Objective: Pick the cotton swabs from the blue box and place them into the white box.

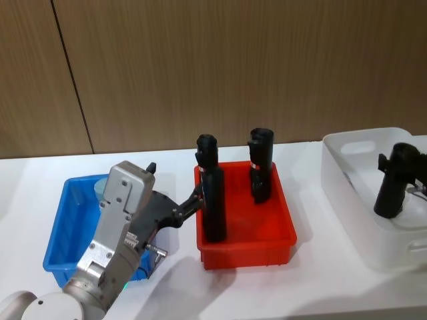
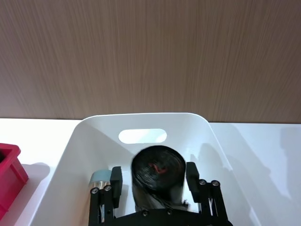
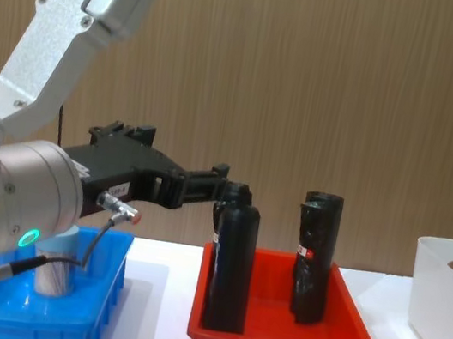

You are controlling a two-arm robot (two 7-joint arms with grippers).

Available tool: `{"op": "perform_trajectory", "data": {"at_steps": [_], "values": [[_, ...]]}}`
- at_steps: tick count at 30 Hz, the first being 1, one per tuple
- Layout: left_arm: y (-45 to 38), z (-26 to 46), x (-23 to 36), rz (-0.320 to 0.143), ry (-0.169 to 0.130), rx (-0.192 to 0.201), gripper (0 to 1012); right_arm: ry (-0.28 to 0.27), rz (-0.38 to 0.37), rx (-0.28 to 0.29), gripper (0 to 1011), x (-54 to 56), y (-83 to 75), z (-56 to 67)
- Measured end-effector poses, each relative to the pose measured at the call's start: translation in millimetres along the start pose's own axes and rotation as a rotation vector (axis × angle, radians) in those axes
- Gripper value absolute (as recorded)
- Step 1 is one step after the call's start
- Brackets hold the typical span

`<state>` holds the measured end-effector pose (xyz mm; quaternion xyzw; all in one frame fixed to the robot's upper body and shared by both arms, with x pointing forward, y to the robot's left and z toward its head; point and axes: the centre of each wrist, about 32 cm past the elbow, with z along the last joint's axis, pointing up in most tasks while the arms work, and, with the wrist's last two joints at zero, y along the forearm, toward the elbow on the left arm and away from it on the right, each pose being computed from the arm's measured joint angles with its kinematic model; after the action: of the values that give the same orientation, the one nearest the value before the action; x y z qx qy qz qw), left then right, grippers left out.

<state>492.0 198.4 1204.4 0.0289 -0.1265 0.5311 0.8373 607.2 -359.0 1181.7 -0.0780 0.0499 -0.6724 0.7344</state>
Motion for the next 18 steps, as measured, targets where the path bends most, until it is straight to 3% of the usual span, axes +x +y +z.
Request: {"op": "perform_trajectory", "data": {"at_steps": [8, 18], "values": [[0.0, 0.0, 0.0, 0.0, 0.0, 0.0, 1004, 0.0, 0.003, 0.003, 1002, 1.1, 0.3, -1.2], [0.0, 0.0, 0.0, 0.0, 0.0, 0.0, 1004, -0.004, 0.004, 0.018, 1002, 2.2, -2.4, 0.7]]}}
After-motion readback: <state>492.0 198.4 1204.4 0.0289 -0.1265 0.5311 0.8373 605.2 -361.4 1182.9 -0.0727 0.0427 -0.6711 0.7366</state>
